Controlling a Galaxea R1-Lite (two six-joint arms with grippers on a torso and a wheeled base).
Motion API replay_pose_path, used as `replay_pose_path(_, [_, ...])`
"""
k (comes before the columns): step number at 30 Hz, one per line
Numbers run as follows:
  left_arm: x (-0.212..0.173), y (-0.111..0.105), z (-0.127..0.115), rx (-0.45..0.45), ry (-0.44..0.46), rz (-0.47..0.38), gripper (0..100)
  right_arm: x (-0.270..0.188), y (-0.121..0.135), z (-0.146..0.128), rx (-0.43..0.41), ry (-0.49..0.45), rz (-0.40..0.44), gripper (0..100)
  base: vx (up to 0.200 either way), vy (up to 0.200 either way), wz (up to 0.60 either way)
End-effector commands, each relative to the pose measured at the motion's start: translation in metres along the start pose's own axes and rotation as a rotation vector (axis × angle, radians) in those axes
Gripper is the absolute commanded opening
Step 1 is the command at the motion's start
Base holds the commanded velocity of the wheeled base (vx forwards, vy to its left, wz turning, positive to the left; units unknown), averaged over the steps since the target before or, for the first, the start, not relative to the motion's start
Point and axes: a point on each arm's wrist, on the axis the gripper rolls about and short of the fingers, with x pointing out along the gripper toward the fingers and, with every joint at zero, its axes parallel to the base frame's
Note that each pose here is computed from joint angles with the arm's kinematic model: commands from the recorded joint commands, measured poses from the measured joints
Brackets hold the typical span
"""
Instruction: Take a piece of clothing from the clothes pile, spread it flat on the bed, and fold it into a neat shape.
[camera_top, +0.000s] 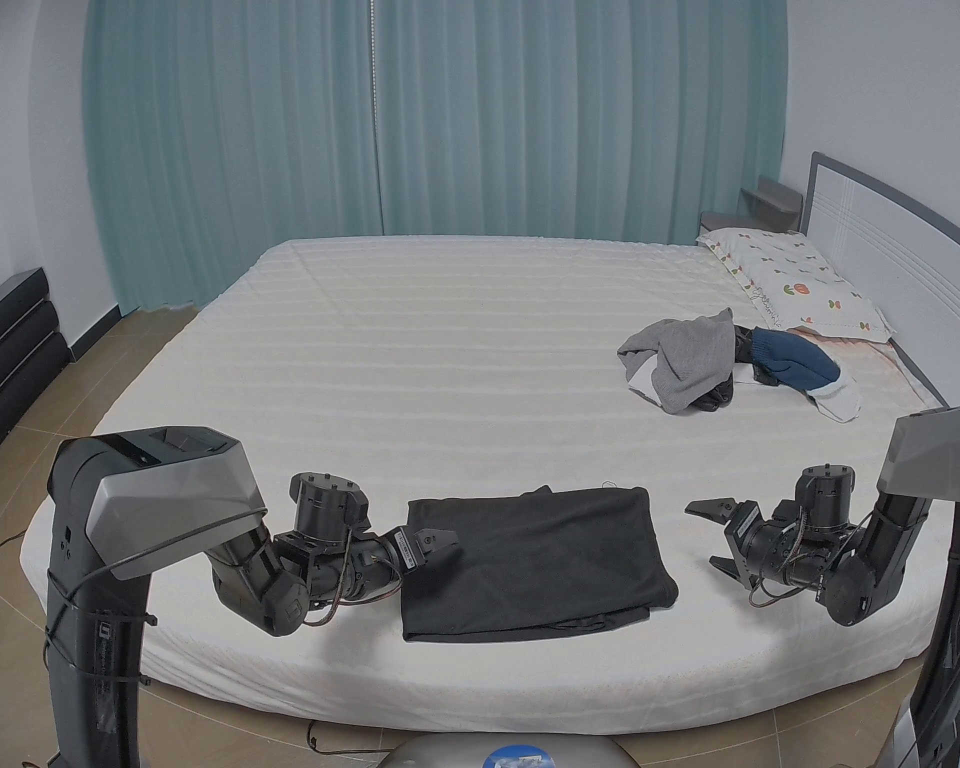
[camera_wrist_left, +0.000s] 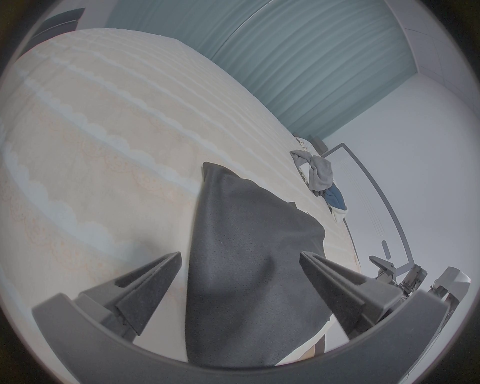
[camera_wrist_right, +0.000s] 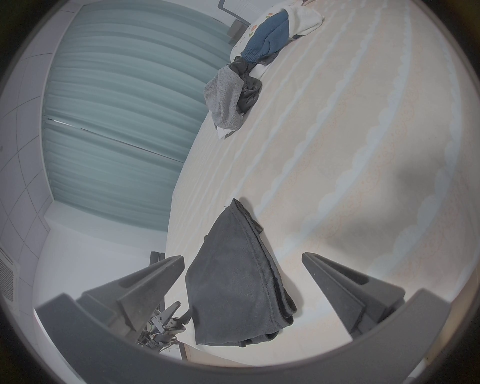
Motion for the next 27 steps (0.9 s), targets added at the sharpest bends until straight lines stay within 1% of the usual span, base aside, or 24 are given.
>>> replay_pose_path(1, [0.0022, 0.0008, -0.0001, -0.002, -0.001, 0.002, 100, 0.0008, -0.0013, -0.0008, 0.001, 0.003, -0.005, 100, 0.000, 0.000, 0.00])
replay_pose_path(2, [0.0024, 0.0012, -0.0004, -0.002, 0.000, 0.003, 0, 0.0008, -0.0013, -0.0008, 0.001, 0.003, -0.005, 100, 0.000, 0.000, 0.00])
replay_pose_path(27, [0.0017, 0.0010, 0.0024, -0.005, -0.031, 0.018, 0, 0.0006, -0.0024, -0.0004, 0.003, 0.002, -0.008, 100, 0.000, 0.000, 0.00])
